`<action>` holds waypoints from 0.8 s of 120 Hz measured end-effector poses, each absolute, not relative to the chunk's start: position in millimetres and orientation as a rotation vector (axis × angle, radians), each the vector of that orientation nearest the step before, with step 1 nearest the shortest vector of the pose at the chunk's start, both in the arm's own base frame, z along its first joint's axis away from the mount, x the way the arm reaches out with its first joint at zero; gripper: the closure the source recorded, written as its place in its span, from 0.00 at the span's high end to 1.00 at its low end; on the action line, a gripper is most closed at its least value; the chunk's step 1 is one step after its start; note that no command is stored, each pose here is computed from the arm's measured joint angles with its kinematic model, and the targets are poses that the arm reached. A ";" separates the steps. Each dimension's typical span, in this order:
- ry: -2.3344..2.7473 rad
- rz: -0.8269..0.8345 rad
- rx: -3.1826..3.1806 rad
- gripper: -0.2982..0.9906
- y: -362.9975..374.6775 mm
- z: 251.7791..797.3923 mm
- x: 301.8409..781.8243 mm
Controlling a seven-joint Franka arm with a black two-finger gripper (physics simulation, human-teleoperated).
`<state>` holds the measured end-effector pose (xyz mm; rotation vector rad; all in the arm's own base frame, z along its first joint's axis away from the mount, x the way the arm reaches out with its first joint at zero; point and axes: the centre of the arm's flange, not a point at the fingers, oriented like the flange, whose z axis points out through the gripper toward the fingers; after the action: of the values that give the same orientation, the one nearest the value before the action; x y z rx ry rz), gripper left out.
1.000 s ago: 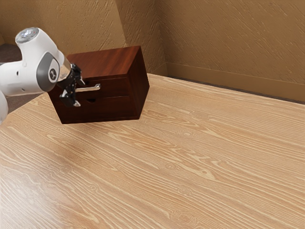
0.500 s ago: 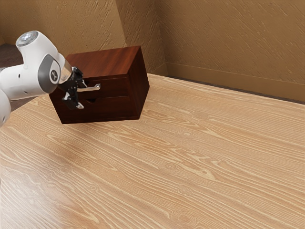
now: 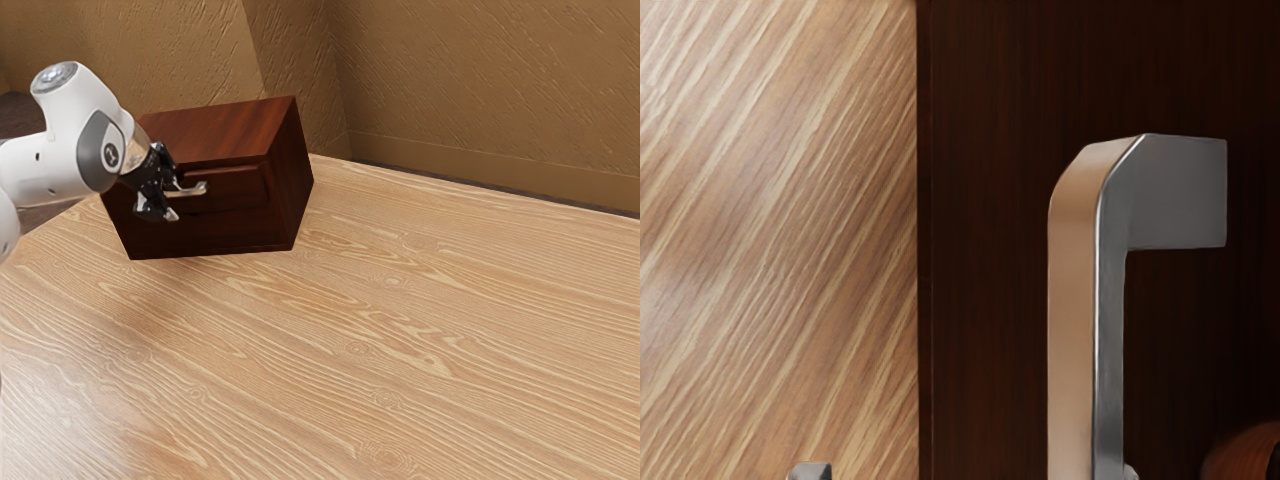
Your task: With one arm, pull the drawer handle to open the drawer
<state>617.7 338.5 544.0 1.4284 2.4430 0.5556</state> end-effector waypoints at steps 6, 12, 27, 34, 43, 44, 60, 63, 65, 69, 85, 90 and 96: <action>2.445 0.550 1.431 0.41 338.2 544.7 617.1; 2.447 0.545 1.434 0.35 337.9 545.6 616.5; 2.453 0.530 1.439 0.25 337.1 546.8 615.9; 2.456 0.524 1.440 0.23 336.8 546.7 615.5; 2.459 0.520 1.443 0.20 336.0 547.3 614.9; 2.458 0.521 1.444 0.20 335.7 548.0 614.7; 2.459 0.540 1.462 0.18 333.0 555.2 610.9; 2.462 0.541 1.465 0.18 332.9 555.0 609.9; 2.463 0.540 1.467 0.18 332.6 554.3 609.3; 2.466 0.541 1.471 0.17 332.3 553.9 608.0; 2.475 0.539 1.478 0.16 329.7 549.7 601.2; 2.476 0.538 1.477 0.16 328.9 548.8 598.8; 2.475 0.536 1.476 0.16 326.9 548.4 596.7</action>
<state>596.7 326.9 548.4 1.4762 2.4754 0.5364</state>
